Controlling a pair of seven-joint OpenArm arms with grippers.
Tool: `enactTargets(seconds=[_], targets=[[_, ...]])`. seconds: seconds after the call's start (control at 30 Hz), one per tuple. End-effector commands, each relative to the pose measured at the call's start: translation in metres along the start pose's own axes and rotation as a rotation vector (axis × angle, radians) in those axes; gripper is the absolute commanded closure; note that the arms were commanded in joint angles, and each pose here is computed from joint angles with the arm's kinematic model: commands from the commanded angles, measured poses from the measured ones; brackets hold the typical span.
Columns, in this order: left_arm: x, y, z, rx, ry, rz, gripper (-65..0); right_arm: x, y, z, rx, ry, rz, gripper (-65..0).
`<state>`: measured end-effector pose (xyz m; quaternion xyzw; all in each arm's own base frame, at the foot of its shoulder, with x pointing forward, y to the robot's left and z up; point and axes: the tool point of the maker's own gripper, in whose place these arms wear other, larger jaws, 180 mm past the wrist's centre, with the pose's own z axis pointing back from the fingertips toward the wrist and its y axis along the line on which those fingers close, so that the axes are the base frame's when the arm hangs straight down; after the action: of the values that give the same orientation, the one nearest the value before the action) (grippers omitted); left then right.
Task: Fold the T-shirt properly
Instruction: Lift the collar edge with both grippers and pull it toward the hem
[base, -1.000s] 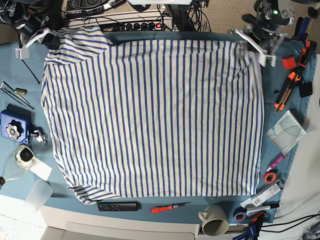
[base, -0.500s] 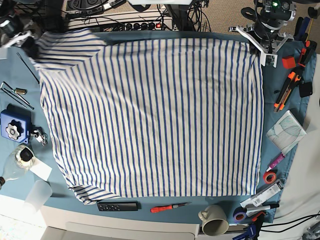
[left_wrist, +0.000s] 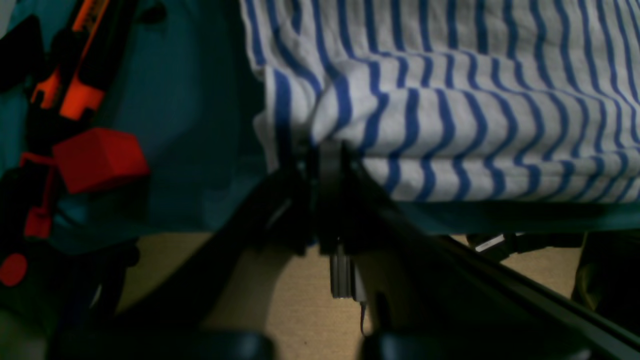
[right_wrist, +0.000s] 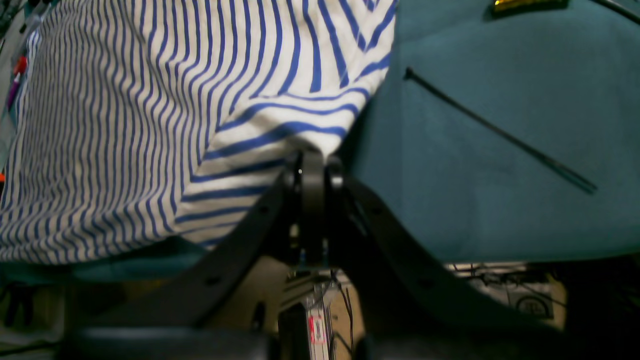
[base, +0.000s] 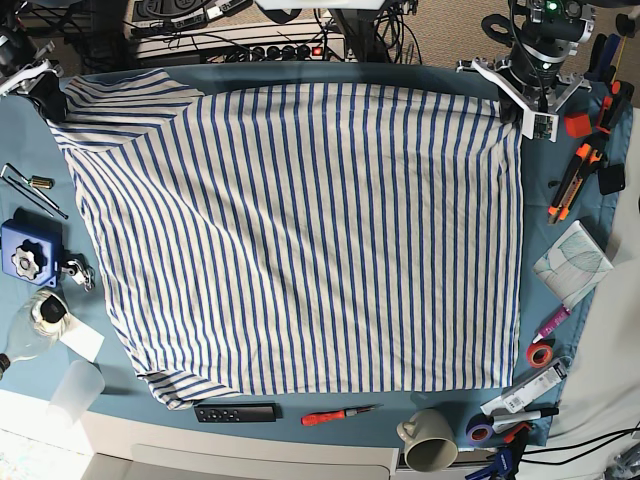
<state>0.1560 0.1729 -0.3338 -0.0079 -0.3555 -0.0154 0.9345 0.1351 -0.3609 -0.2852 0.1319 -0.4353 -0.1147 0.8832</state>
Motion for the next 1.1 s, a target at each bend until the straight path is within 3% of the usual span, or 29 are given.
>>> enactTargets(seconds=[0.0, 0.27, 0.47, 0.63, 0.87, 1.07], targets=[[0.009, 0.002, 0.004, 0.008, -0.036, -0.014, 0.0, 0.02, 0.001, 0.005, 0.003, -0.056, 0.035, 0.0], [0.025, 0.021, 0.006, 0.086, -0.111, -0.055, 0.0, 0.051, -0.014, -0.005, -0.082, -0.08, 0.117, 0.0], [0.042, 0.026, 0.007, 0.086, -0.173, -0.085, 0.0, 0.068, -0.024, -0.014, -0.152, -0.078, 0.141, 0.0], [0.061, 0.032, 0.003, 0.101, -0.223, -0.107, 0.0, 0.055, -0.013, -0.045, -0.136, -0.012, 0.193, 0.0], [0.073, 0.041, -0.015, 0.114, -0.265, -0.088, 0.0, 0.072, 0.0, -0.079, -0.153, -0.027, 0.254, 0.0], [0.09, 0.052, -0.027, 0.131, -0.295, -0.102, 0.0, 0.099, -0.003, -0.085, -0.208, -0.092, 0.278, 0.0]])
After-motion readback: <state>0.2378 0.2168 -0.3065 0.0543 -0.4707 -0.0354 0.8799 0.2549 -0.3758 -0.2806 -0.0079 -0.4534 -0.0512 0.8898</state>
